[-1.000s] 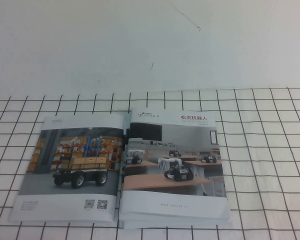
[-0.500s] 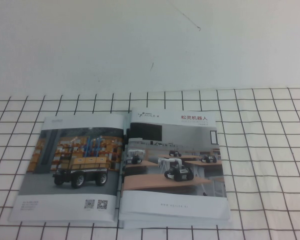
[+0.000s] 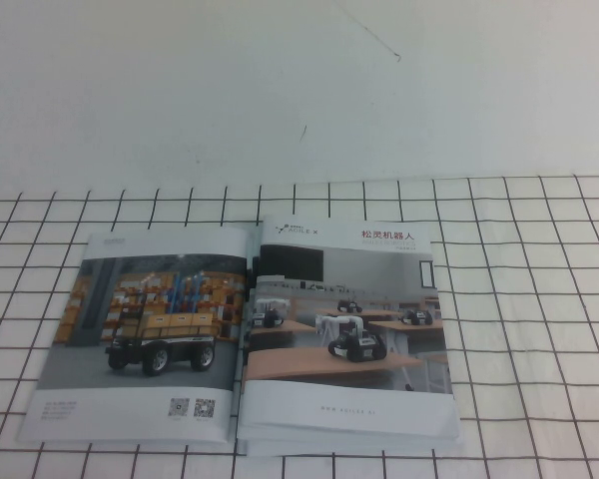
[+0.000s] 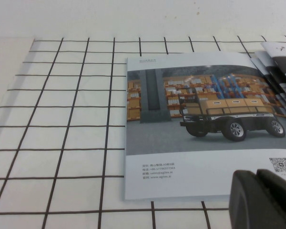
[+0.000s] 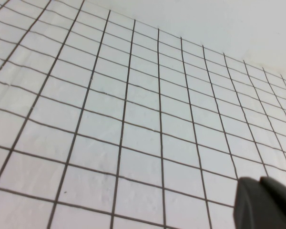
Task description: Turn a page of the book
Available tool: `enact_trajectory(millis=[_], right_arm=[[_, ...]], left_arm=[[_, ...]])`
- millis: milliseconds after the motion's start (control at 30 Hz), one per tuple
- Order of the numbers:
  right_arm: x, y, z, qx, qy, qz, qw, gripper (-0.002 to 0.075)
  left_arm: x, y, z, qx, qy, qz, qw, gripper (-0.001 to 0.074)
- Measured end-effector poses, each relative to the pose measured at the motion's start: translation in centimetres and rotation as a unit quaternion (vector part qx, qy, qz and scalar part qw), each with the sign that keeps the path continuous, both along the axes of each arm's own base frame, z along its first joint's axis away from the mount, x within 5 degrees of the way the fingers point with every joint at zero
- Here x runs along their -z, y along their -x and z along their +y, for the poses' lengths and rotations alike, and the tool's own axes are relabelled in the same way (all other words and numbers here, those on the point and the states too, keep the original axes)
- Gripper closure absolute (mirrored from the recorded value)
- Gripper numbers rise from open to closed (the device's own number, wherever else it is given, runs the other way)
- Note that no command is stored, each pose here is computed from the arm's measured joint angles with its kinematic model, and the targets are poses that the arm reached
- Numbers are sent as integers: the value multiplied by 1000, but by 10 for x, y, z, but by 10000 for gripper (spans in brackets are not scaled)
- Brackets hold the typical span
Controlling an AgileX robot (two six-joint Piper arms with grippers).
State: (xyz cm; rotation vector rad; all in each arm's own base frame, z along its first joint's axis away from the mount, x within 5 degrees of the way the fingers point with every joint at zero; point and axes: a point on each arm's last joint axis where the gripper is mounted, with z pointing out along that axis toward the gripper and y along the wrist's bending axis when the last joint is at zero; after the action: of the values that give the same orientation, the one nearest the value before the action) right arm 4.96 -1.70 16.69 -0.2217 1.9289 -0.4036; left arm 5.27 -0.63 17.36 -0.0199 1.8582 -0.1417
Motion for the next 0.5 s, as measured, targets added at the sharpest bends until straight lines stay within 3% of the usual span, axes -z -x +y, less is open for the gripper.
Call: enact_trajectory(millis=[500], right_arm=[[-1,0,0,-1,-2,-4,1000,728]], left_arm=[[0,0,0,0,0,0,1000,737]])
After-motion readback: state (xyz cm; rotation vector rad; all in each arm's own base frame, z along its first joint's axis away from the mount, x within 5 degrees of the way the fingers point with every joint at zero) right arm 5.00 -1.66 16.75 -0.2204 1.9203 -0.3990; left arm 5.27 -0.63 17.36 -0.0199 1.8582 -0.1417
